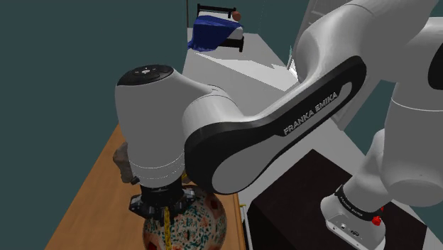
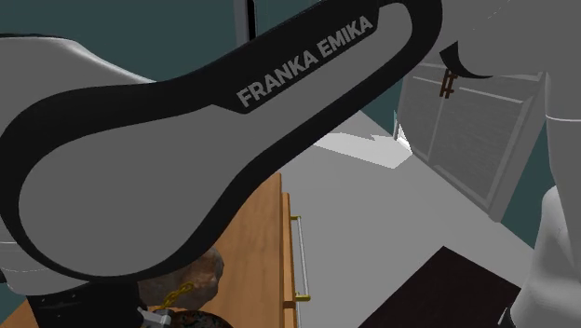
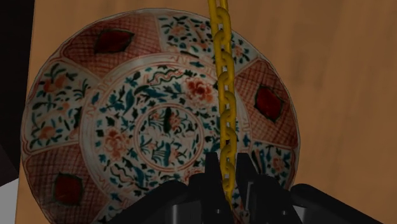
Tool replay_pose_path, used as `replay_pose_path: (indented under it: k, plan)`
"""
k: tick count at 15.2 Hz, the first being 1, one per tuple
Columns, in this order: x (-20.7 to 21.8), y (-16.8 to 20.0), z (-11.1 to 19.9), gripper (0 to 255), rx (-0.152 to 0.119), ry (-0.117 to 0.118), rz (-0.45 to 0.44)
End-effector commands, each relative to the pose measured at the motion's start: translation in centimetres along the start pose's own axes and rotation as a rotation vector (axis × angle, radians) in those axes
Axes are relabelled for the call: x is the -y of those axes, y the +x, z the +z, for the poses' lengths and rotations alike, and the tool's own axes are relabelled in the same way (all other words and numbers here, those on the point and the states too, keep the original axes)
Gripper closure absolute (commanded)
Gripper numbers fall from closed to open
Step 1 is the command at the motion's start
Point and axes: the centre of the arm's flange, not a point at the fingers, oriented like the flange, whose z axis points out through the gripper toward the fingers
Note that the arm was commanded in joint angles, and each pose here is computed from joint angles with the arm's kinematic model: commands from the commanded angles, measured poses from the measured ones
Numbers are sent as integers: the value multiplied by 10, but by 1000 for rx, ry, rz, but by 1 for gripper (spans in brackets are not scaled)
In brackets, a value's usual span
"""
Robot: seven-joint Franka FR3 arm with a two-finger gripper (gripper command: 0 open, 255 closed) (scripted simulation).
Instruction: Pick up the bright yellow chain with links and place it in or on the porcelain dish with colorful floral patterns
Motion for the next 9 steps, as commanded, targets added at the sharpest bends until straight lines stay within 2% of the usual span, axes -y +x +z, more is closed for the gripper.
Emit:
replay_pose_path:
  k: [1, 6, 9]
  plan:
    - [0, 0, 0, 0, 0, 0, 0]
    - [0, 0, 0, 0, 0, 0, 0]
    - [0, 0, -40, 0, 0, 0, 0]
